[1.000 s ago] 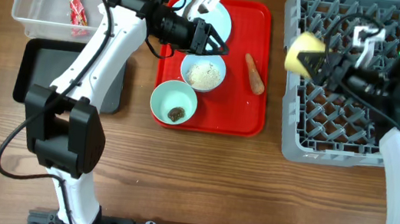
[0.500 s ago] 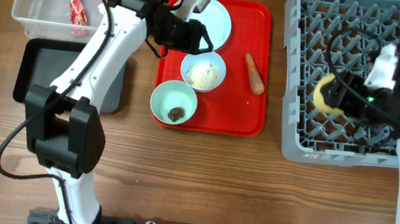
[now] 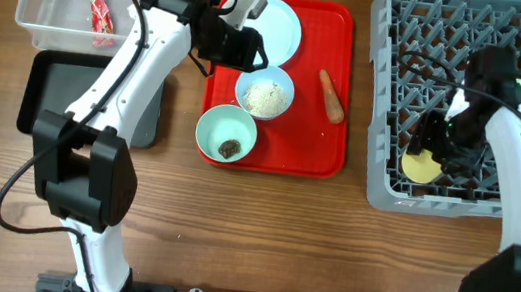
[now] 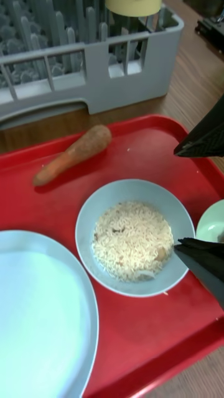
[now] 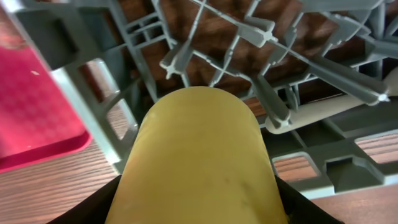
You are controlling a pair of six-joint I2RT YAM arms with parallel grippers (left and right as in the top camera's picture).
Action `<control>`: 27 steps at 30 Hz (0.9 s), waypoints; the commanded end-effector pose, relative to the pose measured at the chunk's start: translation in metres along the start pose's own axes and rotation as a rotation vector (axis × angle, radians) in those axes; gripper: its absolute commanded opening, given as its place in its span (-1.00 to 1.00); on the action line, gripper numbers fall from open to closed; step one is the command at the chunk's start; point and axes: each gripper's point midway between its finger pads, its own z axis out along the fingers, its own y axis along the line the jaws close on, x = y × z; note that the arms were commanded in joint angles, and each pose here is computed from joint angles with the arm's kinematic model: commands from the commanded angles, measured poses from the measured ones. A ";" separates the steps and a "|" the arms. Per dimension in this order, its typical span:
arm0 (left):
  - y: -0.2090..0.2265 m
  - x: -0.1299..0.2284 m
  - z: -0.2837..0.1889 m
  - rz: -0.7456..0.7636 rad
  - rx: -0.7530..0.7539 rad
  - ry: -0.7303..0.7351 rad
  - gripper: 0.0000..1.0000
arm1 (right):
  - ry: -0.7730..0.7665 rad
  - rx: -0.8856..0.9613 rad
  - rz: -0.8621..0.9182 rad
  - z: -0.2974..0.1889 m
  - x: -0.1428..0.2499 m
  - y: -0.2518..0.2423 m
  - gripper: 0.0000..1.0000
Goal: Sort waste into correct bins and load items into the dishwasher rack
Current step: 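Lower the yellow cup into the dish rack with the right gripper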
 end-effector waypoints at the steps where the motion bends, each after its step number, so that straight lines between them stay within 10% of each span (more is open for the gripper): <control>1: 0.004 -0.002 -0.004 0.008 -0.034 -0.010 -0.13 | 0.033 0.052 0.008 0.012 0.002 -0.007 0.19; 27: 0.004 0.002 -0.004 0.001 -0.034 0.004 0.32 | 0.029 0.046 0.000 0.014 0.000 -0.005 0.71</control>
